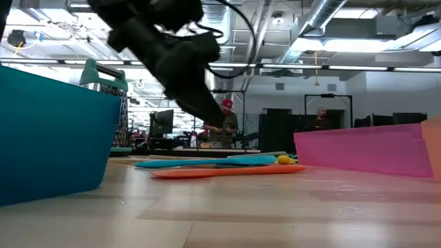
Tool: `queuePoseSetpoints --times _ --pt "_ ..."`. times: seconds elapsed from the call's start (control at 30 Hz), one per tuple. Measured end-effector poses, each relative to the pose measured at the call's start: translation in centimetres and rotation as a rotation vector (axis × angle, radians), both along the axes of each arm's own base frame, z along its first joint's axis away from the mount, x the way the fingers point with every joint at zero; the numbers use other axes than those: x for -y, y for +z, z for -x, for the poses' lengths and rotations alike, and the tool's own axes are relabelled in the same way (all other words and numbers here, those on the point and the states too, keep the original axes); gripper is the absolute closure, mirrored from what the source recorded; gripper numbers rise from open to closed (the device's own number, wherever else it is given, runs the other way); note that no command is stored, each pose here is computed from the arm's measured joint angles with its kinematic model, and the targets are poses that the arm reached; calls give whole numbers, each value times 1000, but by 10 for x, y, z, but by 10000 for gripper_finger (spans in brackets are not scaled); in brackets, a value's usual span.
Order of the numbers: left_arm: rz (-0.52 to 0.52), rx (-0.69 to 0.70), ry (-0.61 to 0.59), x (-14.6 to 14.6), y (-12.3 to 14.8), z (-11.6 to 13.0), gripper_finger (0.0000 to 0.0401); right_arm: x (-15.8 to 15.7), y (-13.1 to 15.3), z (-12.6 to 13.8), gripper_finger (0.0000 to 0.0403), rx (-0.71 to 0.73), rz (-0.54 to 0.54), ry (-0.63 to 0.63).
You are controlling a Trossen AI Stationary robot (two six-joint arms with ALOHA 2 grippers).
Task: Pick & Place Kitchen Items
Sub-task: Put the blue spatula into the orange bin
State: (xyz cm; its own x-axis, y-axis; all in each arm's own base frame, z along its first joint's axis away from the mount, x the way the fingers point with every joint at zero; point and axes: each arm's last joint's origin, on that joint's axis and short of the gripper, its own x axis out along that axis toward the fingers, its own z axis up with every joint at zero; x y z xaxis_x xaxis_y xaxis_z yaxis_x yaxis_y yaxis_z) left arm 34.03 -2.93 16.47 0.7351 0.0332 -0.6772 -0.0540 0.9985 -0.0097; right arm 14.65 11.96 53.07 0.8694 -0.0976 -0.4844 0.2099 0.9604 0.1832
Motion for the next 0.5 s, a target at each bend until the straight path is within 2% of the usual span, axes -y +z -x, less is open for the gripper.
queuePoseSetpoints --times 0.23,0.37,0.5 --pt "30 191 -20 0 -20 30 170 -2 0 1 295 0 -5 8" --pt "28 178 -32 3 -38 41 169 0 0 -1 295 1 -5 -8" --pt "9 153 -21 3 -51 41 160 3 0 -3 295 1 -5 -28"
